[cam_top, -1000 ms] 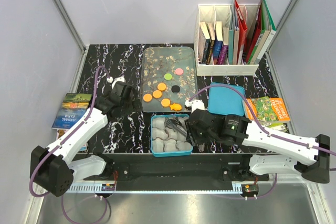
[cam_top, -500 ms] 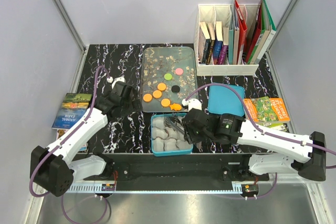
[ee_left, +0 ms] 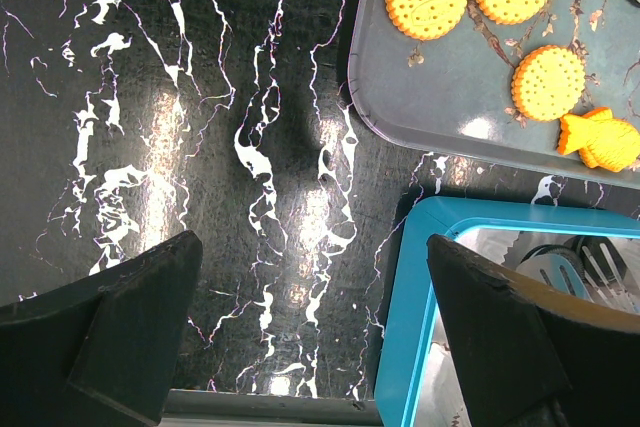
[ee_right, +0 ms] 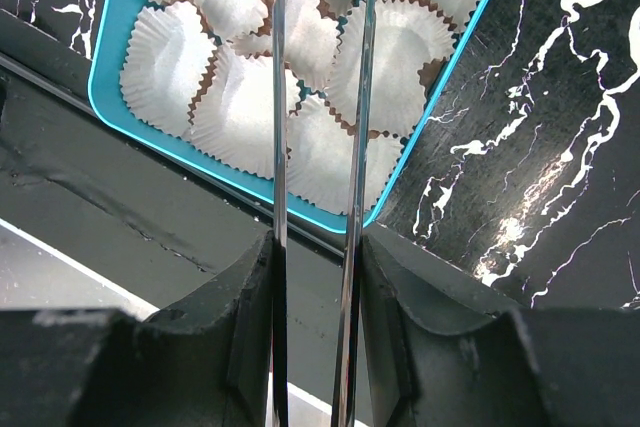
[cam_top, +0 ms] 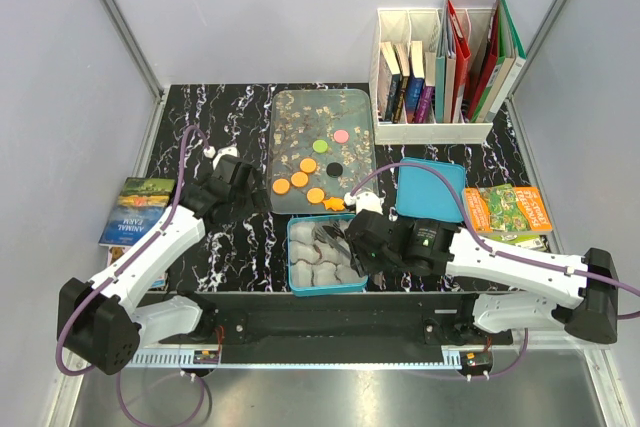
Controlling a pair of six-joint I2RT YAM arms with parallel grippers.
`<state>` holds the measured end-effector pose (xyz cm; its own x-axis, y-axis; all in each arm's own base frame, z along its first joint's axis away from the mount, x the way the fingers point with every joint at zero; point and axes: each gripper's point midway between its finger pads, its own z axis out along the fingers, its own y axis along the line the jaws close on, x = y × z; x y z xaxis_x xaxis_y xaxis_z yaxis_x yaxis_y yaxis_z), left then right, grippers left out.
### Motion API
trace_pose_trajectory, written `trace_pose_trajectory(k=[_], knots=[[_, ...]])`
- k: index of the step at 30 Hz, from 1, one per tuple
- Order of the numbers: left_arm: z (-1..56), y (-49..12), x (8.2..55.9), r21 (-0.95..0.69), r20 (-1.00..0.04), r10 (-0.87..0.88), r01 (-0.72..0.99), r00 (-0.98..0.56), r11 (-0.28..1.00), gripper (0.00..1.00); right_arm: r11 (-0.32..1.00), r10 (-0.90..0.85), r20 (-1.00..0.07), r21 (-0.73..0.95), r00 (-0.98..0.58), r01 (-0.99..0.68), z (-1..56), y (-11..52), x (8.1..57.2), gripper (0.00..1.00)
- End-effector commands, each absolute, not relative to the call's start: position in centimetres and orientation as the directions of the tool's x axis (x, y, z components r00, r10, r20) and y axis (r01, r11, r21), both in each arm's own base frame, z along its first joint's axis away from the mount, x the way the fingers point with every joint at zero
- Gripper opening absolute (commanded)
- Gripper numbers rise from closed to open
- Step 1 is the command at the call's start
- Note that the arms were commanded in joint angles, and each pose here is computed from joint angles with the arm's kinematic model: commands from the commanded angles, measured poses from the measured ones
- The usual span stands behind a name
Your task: Pack the cookies
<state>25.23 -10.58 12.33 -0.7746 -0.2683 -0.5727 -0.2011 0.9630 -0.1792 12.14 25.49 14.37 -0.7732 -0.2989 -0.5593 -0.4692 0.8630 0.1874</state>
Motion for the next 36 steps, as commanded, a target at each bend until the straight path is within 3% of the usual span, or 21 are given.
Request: trace_pose_trajectory(k=[1,17,23,30,36], knots=[[13.0,-10.6,25.6,-0.186,-0.592,-0.276,-0.205,-0.757,0.961,0.99,0.864,-0.254,-0.603,0.21,-0.756,-0.458,15.5,26.2,12.8,0.26],[13.1,-10.6,25.6,-0.19,-0.592,-0.279,-0.205,-0.756,0.96,0.99,0.865,-0.221,-0.608,0.239,-0.763,-0.442,16.9,26.3,12.7,0.59],[13.0,-10.6,25.5,-0.188,-0.591,-0.278,-0.206,-0.758,0.96,0.99,0.862,-0.19,-0.625,0.263,-0.757,-0.433,18.1,26.3,12.8,0.57],[13.1,-10.7,25.6,-0.191,-0.592,-0.281,-0.207,-0.755,0.96,0.99,0.847,-0.112,-0.712,0.296,-0.693,-0.441,23.7,25.7,13.8,0.56],[13.1,-10.7,25.6,-0.193,-0.592,-0.279,-0.204,-0.756,0.96,0.99,0.884,-0.158,-0.774,0.167,-0.614,-0.437,25.8,25.4,16.5,0.56]])
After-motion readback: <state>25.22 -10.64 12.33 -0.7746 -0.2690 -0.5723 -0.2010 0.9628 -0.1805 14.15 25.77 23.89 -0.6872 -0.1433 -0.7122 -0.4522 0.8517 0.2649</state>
